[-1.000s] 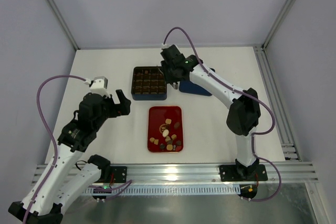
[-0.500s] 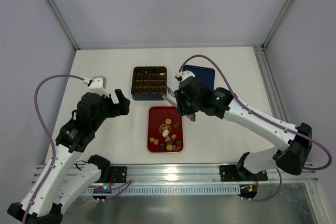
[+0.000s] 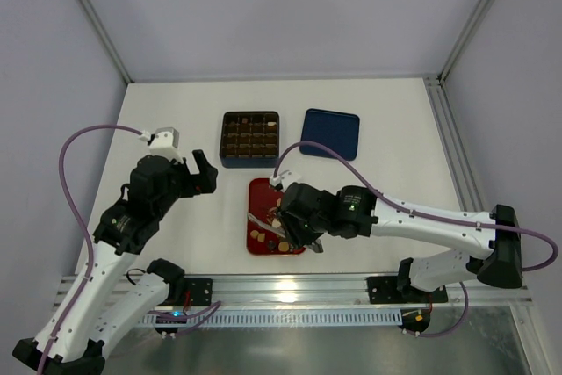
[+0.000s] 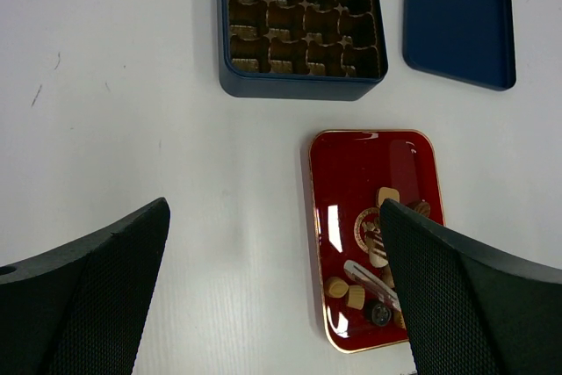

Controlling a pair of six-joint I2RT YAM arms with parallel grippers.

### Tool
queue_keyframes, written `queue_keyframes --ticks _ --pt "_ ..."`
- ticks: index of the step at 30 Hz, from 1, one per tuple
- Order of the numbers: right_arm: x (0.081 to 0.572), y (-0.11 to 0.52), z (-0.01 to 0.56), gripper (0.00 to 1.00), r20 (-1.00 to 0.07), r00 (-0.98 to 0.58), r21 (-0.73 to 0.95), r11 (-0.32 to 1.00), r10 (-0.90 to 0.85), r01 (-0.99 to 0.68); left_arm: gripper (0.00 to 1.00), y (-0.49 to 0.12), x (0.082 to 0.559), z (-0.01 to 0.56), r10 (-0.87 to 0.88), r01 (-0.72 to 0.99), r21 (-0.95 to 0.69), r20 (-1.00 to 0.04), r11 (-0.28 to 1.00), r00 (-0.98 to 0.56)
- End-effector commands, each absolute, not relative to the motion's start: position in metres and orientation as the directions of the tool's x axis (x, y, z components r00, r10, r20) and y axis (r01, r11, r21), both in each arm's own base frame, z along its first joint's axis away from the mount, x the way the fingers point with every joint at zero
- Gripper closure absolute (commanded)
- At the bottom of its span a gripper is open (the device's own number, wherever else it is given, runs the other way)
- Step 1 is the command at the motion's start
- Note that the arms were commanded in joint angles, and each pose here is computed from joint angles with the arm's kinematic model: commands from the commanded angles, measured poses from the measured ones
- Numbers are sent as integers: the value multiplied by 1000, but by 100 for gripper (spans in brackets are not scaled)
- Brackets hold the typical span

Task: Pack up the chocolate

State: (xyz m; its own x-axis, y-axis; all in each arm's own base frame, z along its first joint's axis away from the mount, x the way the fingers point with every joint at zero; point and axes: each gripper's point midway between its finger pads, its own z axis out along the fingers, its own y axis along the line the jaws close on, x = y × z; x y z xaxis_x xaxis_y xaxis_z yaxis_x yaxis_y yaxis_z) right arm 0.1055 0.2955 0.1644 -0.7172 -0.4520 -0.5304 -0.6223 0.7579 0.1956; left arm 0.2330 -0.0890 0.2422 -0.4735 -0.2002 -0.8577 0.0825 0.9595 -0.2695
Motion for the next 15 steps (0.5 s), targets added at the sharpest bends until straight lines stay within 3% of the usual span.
queue_keyframes --ticks 1,15 --pt "92 300 170 58 -519 -730 229 751 -445 -620 0 -87 234 244 -196 78 -261 -864 962 -464" --pt "58 295 158 58 -442 -744 209 749 -501 -629 0 -87 234 238 -191 75 -255 -860 964 -473"
